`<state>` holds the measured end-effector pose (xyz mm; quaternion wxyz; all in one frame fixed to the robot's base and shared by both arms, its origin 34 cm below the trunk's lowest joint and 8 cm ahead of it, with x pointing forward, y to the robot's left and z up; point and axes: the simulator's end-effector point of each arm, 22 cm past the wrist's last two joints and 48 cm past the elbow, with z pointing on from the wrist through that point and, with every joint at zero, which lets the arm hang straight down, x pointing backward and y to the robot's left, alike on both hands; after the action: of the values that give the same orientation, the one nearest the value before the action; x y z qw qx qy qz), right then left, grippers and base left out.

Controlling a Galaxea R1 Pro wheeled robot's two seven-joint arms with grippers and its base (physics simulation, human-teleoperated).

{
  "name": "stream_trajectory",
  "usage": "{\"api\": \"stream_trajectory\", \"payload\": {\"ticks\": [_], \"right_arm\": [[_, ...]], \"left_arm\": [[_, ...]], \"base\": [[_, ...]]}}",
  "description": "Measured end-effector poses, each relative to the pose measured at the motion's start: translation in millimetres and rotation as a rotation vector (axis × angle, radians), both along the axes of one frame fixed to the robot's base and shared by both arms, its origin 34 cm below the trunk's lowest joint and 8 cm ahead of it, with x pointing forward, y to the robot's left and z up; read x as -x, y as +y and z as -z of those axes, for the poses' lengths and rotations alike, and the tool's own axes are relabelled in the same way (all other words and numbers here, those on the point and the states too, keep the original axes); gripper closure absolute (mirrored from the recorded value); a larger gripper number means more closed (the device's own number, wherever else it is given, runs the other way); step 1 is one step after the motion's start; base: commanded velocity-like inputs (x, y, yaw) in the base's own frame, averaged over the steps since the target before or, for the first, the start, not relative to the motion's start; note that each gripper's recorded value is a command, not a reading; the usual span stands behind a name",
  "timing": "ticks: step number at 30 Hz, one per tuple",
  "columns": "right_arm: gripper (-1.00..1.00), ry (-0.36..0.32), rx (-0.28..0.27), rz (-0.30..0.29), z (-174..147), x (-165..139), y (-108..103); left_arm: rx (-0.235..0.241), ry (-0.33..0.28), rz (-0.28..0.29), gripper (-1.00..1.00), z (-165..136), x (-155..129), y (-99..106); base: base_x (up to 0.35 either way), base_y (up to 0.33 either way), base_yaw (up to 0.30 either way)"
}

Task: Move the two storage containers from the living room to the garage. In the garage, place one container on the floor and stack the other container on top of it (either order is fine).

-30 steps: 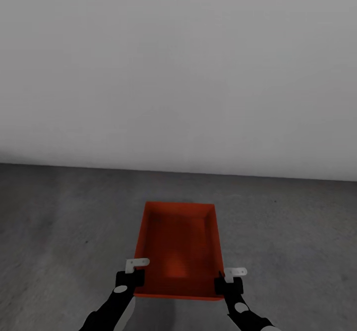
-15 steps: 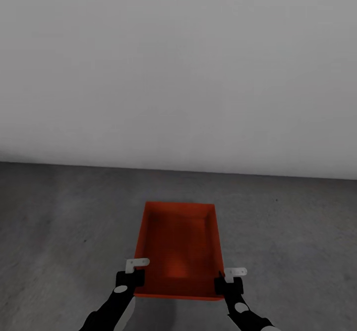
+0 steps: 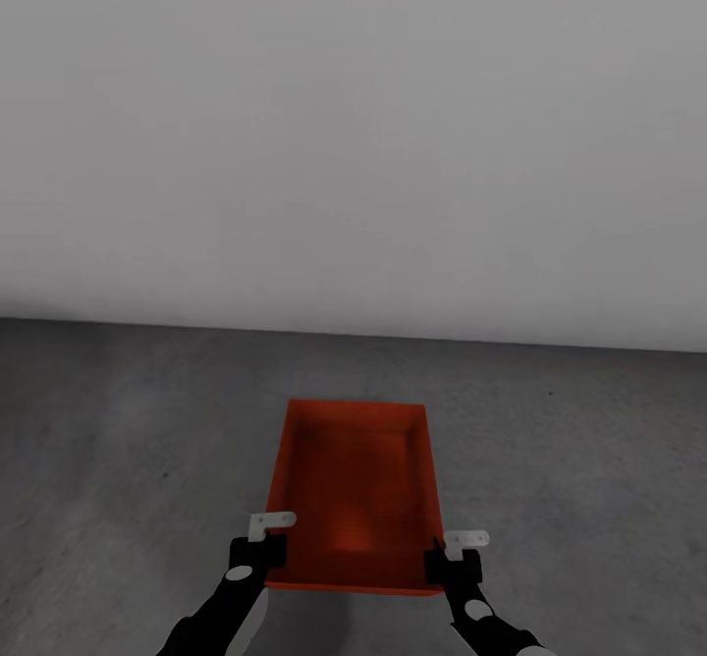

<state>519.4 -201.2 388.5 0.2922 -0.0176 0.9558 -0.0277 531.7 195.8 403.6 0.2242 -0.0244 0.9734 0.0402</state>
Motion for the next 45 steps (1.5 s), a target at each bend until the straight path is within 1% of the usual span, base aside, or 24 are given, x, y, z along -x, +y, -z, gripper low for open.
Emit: {"api": "stream_trajectory", "payload": {"ticks": [45], "right_arm": [[1.0,-0.001,0.0,0.002,87.9,12.0,-0.1]], "left_arm": [[0.0,-0.001,0.001,1.0,87.7,11.5,-0.2]], "base": [[0.0,0.0,0.0]]}}
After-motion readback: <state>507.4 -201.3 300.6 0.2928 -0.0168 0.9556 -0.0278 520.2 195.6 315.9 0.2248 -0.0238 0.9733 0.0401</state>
